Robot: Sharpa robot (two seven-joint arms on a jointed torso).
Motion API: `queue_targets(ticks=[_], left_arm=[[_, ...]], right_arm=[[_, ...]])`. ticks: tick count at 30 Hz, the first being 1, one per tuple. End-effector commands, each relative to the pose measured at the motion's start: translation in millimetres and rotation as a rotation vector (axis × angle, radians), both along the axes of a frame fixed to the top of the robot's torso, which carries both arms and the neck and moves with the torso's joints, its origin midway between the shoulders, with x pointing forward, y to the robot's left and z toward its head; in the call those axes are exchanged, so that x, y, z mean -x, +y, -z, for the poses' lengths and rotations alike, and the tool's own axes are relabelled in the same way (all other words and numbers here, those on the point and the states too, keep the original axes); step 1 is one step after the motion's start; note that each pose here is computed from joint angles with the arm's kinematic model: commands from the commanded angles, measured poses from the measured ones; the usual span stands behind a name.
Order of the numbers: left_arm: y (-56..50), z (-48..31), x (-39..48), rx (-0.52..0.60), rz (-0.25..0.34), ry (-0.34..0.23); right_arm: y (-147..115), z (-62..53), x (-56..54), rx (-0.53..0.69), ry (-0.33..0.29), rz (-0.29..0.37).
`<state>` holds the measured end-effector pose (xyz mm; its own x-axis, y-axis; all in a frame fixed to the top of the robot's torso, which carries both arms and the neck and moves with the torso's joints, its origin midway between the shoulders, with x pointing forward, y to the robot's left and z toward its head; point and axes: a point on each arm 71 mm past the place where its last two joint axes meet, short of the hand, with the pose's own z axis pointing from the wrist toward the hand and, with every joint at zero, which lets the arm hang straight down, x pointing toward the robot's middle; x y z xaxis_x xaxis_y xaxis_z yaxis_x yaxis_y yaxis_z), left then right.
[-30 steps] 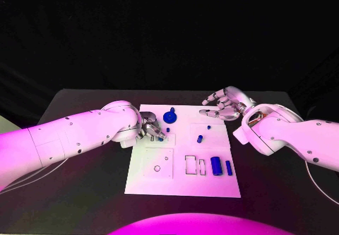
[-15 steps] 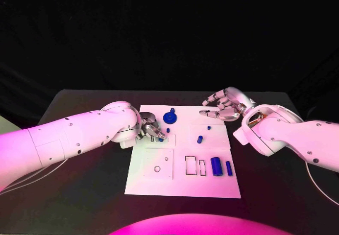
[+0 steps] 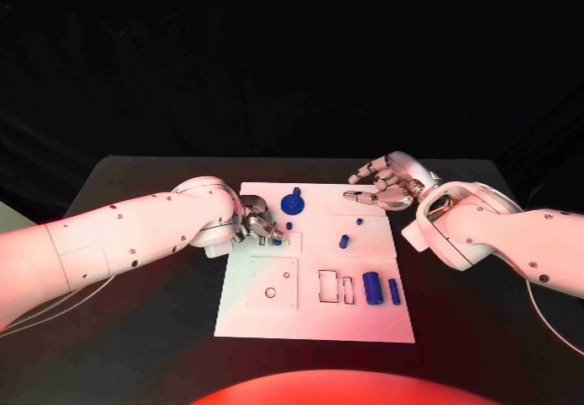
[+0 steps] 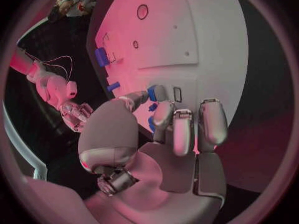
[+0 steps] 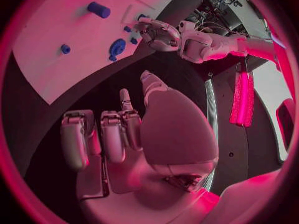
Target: Assemble the parts on the task board
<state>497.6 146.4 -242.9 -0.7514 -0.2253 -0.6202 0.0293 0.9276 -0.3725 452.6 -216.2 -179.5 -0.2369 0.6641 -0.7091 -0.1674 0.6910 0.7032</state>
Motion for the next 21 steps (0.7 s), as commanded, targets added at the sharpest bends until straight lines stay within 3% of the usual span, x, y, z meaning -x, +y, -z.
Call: queue_targets(ticks=[1,9,15,21], left_arm=[[-0.4,0.4,2.4,0.001,0.009,0.011],[2.2,-7.0,3.0,0.017,0.004,-0.003],[2.3,-16.8,3.3,0.041,0.0,-0.019],[13.9,-44.4,-7.5,0.067,-0.033,-0.07]], right_arm=[[0,0.6,0.5,0.002,-0.001,-0.009],[-1,1.7,0.2,0.002,0.0,-0.005],[-1,2.7,0.0,0.002,0.002,-0.002],[-3,3.5,-0.4,0.004,0.002,0.001]])
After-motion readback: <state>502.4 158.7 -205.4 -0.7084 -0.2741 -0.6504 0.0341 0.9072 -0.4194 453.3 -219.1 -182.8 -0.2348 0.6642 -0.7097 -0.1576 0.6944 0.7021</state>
